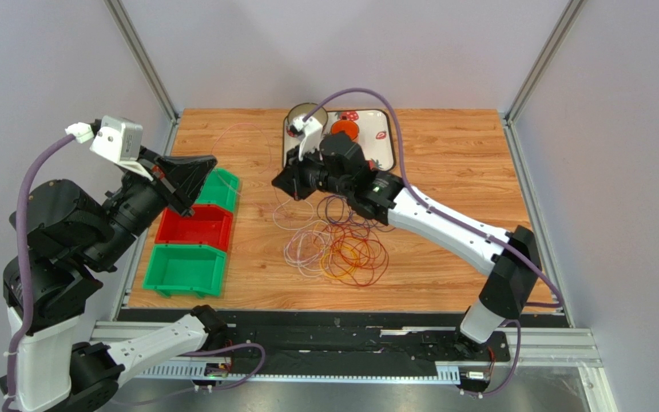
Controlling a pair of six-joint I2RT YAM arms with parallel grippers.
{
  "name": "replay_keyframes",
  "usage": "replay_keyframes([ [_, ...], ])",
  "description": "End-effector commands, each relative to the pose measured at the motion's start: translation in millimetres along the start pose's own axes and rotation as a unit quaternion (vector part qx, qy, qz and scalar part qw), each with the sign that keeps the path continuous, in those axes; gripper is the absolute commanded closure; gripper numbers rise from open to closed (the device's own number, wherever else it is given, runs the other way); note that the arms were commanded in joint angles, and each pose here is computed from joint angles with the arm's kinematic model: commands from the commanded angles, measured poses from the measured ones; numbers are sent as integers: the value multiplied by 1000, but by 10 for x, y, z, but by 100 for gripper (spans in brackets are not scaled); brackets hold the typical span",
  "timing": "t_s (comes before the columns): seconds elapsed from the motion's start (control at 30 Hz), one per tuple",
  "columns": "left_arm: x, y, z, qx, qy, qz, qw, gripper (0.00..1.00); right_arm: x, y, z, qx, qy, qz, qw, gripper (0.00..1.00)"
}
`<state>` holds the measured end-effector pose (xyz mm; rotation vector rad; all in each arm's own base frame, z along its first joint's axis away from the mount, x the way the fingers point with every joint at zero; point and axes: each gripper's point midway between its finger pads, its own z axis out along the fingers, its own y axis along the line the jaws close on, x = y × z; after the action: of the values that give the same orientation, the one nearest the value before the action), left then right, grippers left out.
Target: Untangle the cables
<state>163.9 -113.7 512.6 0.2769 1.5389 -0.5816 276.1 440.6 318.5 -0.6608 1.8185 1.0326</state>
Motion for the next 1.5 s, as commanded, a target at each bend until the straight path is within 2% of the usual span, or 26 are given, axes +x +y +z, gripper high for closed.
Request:
replay_keyframes([
  [0.0,139,92,0,-24,5,-14,1000,100,-967,394,-522,-24,-105,-36,993,100],
  [0.13,339,131,18,-33,23,-23,999,100,-1557,722,-917,-58,-171,-46,983,100],
  [0.37,886,150,223,-43,84,-34,995,100,-2222,1132,-1466,-109,-256,-60,959,100],
  [0.43,980,117,286,-36,93,-38,994,100,-2318,1219,-1579,-122,-267,-63,954,100],
  [0.53,1337,103,429,-36,131,-45,990,100,-2469,1329,-1771,-137,-293,-67,944,100],
  [0.63,1612,94,539,-41,163,-57,984,100,-2482,1280,-1809,-123,-301,-71,943,100],
  [0.77,1725,94,579,-43,174,-60,982,100,-2214,1071,-1604,-91,-270,-66,956,100],
  [0.8,1722,104,569,-45,173,-59,982,100,-2032,969,-1456,-80,-247,-61,964,100],
  [0.9,1665,191,503,-63,170,-45,982,100,-1833,873,-1307,-76,-230,-40,969,100],
  [0.93,1576,284,474,-89,158,-40,983,100,-1666,839,-1166,-81,-206,-27,975,100],
  [0.97,1620,378,406,-113,171,-31,978,100,-1592,827,-1074,-86,-196,-18,977,100],
  [1.03,1520,581,304,-174,160,-31,971,100,-1405,815,-839,-100,-163,3,982,100],
  [1.23,1531,888,28,-262,193,-20,945,100,-1273,900,-450,-136,-123,35,982,100],
  [1.47,1662,1185,-18,-314,218,-28,924,100,-1023,968,147,-155,-77,52,983,100],
])
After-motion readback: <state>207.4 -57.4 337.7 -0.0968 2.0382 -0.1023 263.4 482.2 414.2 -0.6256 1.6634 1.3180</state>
